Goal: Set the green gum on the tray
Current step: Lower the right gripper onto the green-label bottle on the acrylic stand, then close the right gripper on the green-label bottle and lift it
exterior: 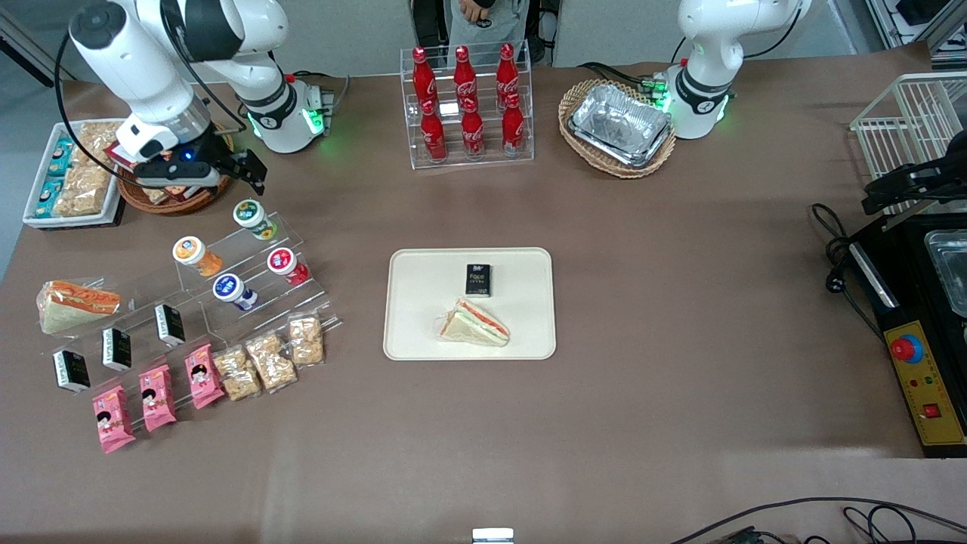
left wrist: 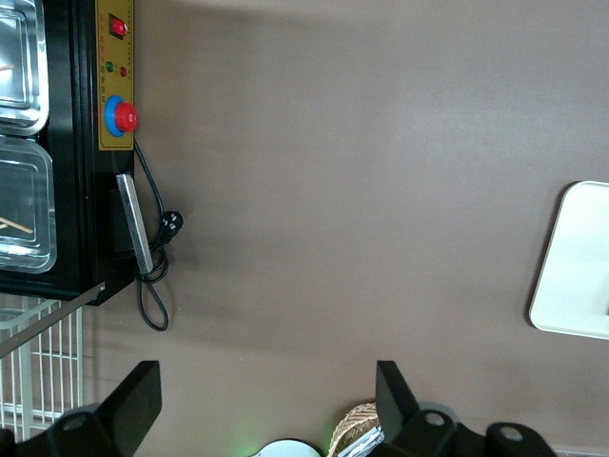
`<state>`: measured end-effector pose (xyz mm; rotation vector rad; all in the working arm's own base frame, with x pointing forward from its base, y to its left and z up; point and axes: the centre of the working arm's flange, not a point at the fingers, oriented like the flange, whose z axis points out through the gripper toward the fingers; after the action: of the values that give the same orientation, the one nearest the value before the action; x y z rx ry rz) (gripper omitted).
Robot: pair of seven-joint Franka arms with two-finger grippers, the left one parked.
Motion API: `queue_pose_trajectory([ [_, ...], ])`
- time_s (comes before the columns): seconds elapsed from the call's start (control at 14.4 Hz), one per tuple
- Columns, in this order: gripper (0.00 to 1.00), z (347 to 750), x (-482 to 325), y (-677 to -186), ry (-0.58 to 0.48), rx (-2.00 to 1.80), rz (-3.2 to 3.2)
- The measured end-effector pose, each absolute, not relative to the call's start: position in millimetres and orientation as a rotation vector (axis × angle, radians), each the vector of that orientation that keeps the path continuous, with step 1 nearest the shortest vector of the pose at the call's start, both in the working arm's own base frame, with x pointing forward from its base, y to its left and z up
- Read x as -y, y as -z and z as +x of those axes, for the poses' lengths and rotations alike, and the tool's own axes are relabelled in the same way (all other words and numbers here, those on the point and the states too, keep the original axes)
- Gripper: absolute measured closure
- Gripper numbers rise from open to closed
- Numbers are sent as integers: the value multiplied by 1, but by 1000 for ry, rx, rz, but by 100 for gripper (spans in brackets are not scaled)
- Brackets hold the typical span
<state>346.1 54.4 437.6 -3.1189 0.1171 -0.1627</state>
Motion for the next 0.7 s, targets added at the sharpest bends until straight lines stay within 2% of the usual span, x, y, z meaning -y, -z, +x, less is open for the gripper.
queue_pose_trajectory([
  [0.7,1,364,-41,-374,164,-158,-3130],
])
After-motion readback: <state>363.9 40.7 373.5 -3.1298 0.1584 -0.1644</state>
